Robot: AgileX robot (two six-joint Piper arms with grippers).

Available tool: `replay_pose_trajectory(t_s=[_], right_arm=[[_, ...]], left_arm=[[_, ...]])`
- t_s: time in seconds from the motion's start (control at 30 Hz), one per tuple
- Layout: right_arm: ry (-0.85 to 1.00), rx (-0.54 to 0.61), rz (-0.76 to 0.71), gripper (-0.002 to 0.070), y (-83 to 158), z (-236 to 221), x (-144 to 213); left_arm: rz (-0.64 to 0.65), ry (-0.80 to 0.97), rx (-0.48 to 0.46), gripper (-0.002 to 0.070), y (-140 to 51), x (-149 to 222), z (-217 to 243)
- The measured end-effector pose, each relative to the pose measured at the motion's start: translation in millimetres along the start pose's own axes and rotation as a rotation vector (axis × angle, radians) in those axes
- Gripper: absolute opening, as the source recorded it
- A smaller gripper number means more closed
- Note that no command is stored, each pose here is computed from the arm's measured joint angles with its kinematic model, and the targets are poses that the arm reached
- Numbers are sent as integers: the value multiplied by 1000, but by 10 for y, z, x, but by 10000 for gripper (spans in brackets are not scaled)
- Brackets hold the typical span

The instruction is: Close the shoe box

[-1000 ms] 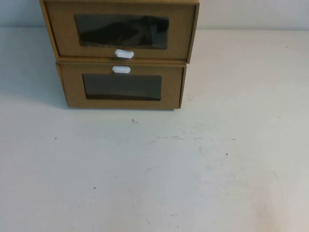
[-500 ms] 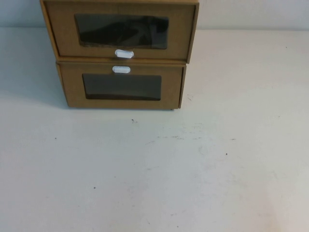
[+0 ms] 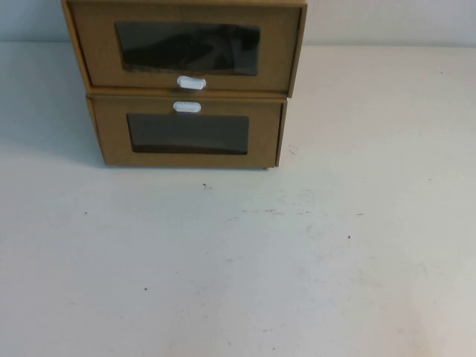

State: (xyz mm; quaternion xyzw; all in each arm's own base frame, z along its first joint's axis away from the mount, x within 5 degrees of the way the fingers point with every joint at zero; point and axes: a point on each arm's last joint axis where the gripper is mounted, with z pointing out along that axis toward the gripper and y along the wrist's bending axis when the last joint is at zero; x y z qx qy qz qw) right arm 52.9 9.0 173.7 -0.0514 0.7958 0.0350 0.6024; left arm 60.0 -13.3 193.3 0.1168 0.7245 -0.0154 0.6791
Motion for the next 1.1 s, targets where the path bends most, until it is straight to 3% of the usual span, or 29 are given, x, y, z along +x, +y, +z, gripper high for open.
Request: replay_pose_trajectory(t_s=[0.5, 0.6, 0.77, 1.1], right_arm=[[0, 0, -7, -12, 0, 0, 0], [0, 0, -6, -12, 0, 0, 0], [0, 0, -6, -12, 0, 0, 0], [-2, 0, -6, -12, 0, -1, 0]], left_arm=[[10, -7, -3, -5, 1, -2, -9], [-104, -17, -12, -5, 7, 2, -35], [-162, 101, -24, -5, 8, 115, -49], [-103, 220, -39, -5, 19, 223, -68]])
